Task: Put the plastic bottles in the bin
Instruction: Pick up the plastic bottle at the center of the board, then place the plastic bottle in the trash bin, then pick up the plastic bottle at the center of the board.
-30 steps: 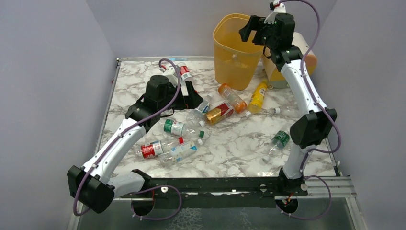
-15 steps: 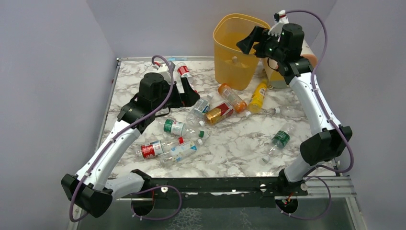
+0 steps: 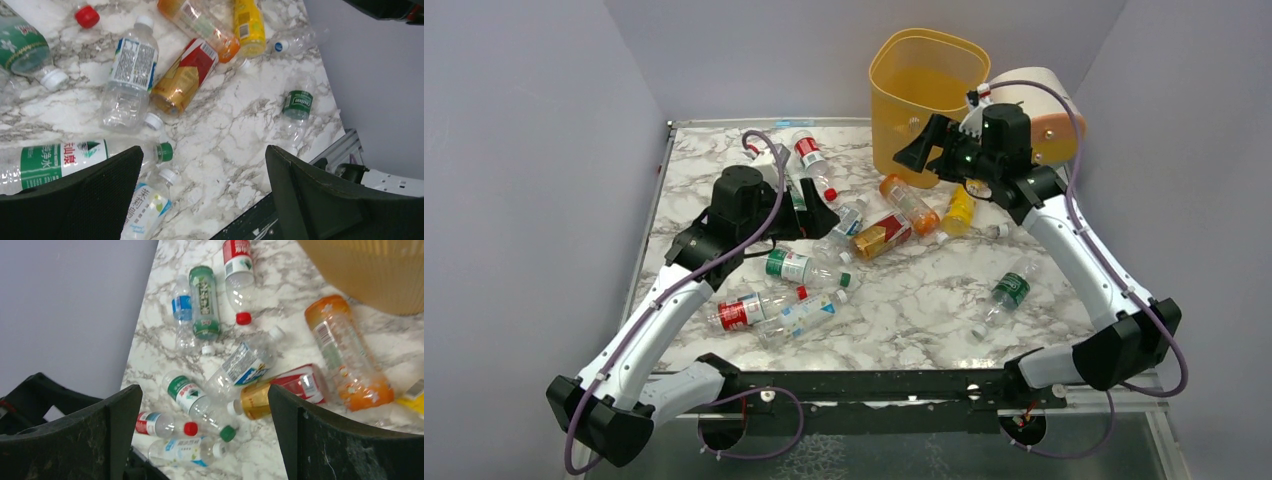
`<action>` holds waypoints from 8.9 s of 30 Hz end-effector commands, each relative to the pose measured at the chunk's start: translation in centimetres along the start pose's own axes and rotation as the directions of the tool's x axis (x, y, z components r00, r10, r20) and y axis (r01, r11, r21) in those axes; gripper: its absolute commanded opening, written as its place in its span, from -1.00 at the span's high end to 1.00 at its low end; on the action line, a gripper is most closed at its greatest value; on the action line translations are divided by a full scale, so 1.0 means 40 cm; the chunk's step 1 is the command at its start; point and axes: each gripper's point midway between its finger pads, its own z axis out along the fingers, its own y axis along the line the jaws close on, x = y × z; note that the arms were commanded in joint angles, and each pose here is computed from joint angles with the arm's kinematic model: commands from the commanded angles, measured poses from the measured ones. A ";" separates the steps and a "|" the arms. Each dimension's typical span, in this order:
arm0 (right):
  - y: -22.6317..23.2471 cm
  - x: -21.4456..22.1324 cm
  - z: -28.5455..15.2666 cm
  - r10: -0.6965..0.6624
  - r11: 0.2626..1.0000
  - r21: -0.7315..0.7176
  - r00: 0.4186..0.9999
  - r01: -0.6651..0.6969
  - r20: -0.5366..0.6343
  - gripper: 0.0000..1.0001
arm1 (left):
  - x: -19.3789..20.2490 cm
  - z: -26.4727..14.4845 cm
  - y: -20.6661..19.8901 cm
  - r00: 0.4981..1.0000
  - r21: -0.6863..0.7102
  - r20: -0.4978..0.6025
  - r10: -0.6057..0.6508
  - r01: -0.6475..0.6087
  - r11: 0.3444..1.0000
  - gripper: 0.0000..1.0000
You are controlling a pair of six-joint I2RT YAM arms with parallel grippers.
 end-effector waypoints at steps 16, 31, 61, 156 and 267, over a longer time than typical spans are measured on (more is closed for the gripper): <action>-0.041 0.307 -0.035 0.303 0.895 0.386 0.940 -0.225 -0.156 -0.99 | 0.130 0.011 0.007 0.992 0.106 -0.122 0.040 -0.027 0.994 -0.98; -0.268 0.450 0.061 0.393 0.797 0.536 0.913 -0.279 -0.108 -0.99 | 0.098 -0.052 0.026 0.999 0.024 -0.036 0.036 -0.035 0.999 -0.98; -0.278 0.569 0.249 0.580 0.753 0.492 0.794 -0.437 -0.182 -0.99 | 0.135 0.019 0.063 0.998 0.000 -0.061 -0.016 0.016 1.000 -0.98; -0.101 -0.554 0.146 -0.125 0.973 0.228 0.807 -0.012 0.577 0.01 | 0.154 0.026 0.075 0.993 -0.023 -0.120 -0.001 -0.001 1.000 -0.98; -0.435 0.478 0.276 -0.285 0.832 0.315 0.839 0.457 -0.463 -0.45 | 0.300 0.036 0.095 0.974 0.069 -0.225 -0.024 0.040 0.997 -0.98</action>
